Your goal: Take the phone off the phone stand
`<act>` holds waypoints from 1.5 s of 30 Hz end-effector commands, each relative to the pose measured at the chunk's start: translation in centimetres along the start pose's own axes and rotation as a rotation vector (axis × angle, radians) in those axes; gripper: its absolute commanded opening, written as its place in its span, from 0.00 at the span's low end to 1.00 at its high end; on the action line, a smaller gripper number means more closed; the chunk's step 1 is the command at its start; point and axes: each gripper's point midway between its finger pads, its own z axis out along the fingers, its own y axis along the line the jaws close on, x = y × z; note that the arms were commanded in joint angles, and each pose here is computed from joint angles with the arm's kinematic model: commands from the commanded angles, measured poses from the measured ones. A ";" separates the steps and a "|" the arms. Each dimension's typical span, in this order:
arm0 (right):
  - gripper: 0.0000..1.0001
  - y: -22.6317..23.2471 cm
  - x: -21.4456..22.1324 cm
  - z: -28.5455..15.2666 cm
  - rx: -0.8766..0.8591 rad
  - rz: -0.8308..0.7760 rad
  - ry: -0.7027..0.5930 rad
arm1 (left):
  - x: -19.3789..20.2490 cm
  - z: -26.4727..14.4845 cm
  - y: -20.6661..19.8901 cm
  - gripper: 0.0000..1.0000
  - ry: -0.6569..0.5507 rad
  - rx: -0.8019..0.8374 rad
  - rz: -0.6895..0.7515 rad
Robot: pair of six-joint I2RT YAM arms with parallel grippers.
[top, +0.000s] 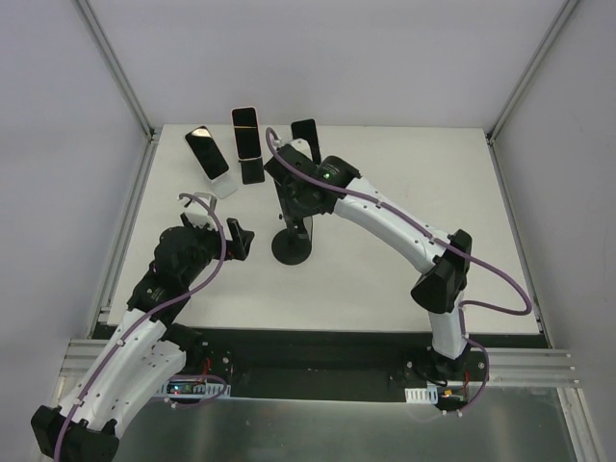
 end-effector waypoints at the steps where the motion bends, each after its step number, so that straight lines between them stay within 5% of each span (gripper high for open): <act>1: 0.50 -0.4 -0.8 -0.9 0.028 -0.001 -0.023 | -1.4 -0.3 -0.7 0.85 -0.058 0.034 0.029; 6: 0.23 -1.0 -0.7 -1.1 0.033 -0.043 -0.019 | -1.1 -0.3 -1.6 0.86 -0.045 0.089 0.043; 14: 0.01 -1.6 -0.6 -2.8 -0.038 -0.195 -0.042 | 0.0 0.1 -5.3 0.94 -0.033 0.343 0.167; 23: 0.01 -1.6 0.0 -3.4 -0.177 -0.309 -0.083 | 0.4 3.1 -7.5 0.99 -0.058 0.499 0.309; 35: 0.01 -1.5 -0.1 -3.6 -0.226 -0.318 -0.115 | 1.1 8.3 -9.3 0.98 -0.121 0.541 0.304; 45: 0.01 -1.1 -0.2 -3.6 -0.251 -0.314 -0.115 | 2.1 9.5 -11.0 0.71 -0.099 0.607 0.292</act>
